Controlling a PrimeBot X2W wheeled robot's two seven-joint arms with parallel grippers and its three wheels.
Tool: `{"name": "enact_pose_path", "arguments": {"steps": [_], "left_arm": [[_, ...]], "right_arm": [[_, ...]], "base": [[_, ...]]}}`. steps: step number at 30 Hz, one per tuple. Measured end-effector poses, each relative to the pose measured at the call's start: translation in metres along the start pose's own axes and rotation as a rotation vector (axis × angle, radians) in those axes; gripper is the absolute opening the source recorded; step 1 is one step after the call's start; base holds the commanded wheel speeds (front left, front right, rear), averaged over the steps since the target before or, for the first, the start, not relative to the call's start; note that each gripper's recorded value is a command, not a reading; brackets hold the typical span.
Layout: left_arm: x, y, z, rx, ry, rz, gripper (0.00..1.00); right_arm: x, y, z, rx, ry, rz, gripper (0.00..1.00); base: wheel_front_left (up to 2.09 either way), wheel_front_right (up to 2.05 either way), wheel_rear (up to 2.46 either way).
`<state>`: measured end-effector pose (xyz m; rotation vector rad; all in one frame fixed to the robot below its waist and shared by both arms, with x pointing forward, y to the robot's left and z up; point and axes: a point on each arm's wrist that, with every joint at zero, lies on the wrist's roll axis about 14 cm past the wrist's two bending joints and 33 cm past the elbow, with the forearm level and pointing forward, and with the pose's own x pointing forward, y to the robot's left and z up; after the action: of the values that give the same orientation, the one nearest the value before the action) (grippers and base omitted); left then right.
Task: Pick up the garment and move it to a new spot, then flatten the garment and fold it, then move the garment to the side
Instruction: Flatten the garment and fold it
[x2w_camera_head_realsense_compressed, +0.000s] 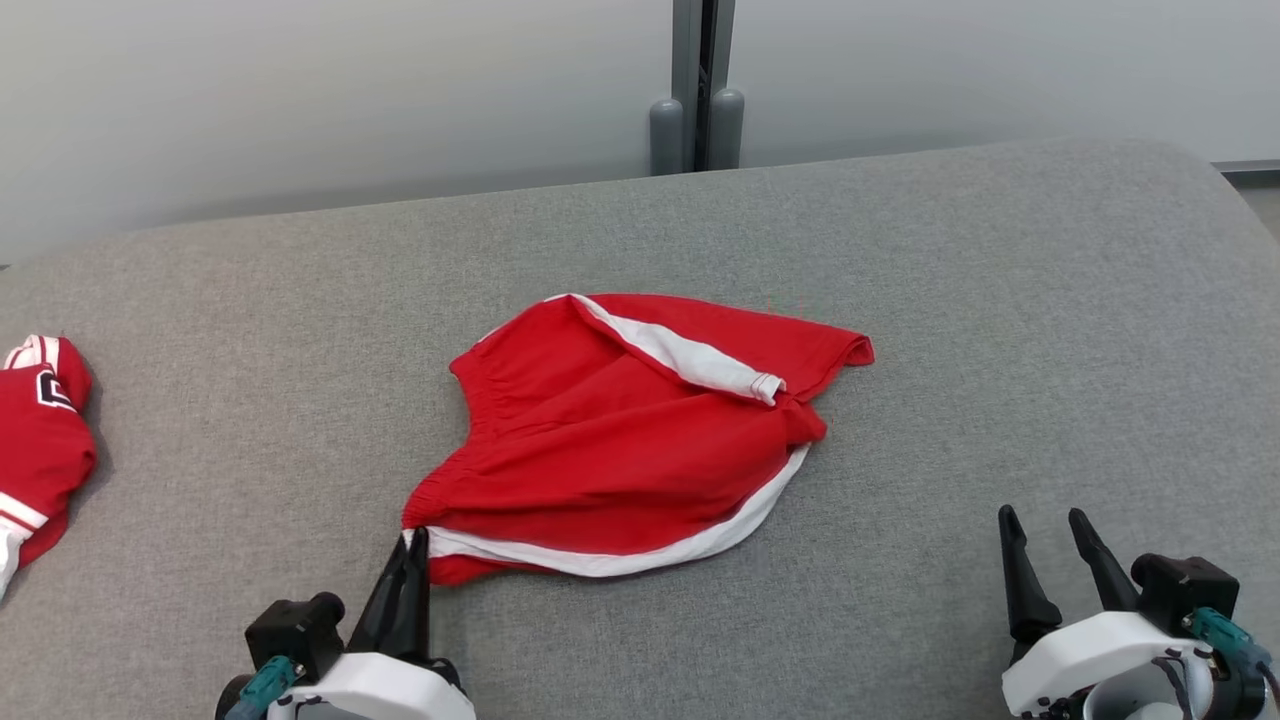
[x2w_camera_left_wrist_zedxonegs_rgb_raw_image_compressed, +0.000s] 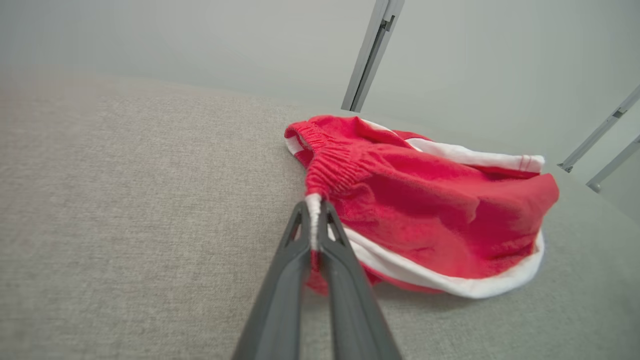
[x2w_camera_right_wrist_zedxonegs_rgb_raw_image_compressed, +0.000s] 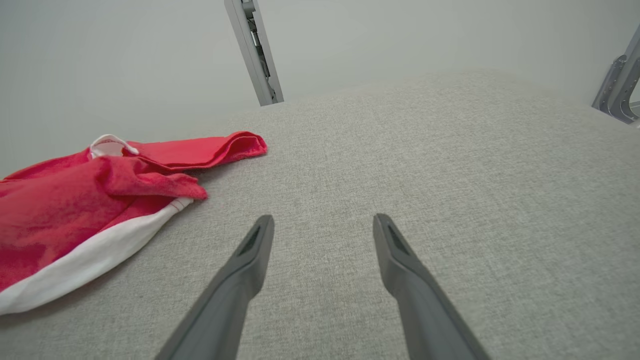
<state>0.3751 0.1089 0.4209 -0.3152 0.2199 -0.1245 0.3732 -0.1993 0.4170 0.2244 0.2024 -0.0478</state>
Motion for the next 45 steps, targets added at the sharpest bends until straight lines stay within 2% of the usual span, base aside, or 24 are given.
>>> {"name": "enact_pose_path", "arguments": {"steps": [1,2,5,16,25,27,28,29,30,36,44,45], "left_arm": [[0.000,0.005,0.001,0.007,-0.003,0.017,0.00],[0.000,0.008,0.001,0.008,-0.003,0.028,0.14],[0.000,0.016,-0.001,0.021,0.005,0.053,1.00],[-0.009,0.037,0.001,0.026,-0.004,0.126,1.00],[-0.036,0.072,-0.003,0.018,0.001,0.248,1.00],[-0.041,0.077,-0.003,0.016,0.002,0.269,1.00],[-0.043,0.079,-0.003,0.014,0.001,0.277,1.00],[-0.043,0.079,-0.003,0.014,0.001,0.277,1.00],[-0.044,0.080,-0.003,0.013,0.001,0.281,1.00],[-0.042,0.075,-0.004,0.013,0.003,0.267,1.00],[-0.032,0.051,-0.002,0.015,-0.006,0.182,1.00],[-0.032,0.048,-0.002,0.016,-0.006,0.171,1.00]], "right_arm": [[0.000,0.002,-0.001,0.000,0.004,0.005,1.00],[0.000,0.004,-0.004,-0.002,0.012,0.014,1.00],[0.001,0.018,-0.011,-0.002,0.032,0.055,1.00],[0.035,0.092,-0.018,0.000,0.073,0.264,1.00],[0.057,0.122,-0.047,0.006,0.173,0.325,1.00],[0.059,0.126,-0.053,0.004,0.192,0.332,0.80],[0.059,0.126,-0.056,0.004,0.202,0.333,0.50],[0.059,0.126,-0.056,0.004,0.202,0.333,0.33],[0.060,0.127,-0.057,0.003,0.209,0.333,0.00],[0.067,0.106,-0.042,0.040,0.159,0.261,0.00],[0.034,0.060,-0.028,0.066,0.104,0.146,0.00],[0.030,0.053,-0.026,0.076,0.096,0.126,0.15]], "base": [[0.00,0.00,0.00],[0.00,0.00,0.00],[0.00,0.00,0.00],[0.00,0.00,0.00],[0.00,0.00,0.00],[0.00,0.00,0.00],[0.00,0.00,0.00],[0.00,0.00,0.00],[0.00,0.00,0.00],[0.00,0.00,0.00],[0.00,0.00,0.00],[0.00,0.00,0.00]]}}
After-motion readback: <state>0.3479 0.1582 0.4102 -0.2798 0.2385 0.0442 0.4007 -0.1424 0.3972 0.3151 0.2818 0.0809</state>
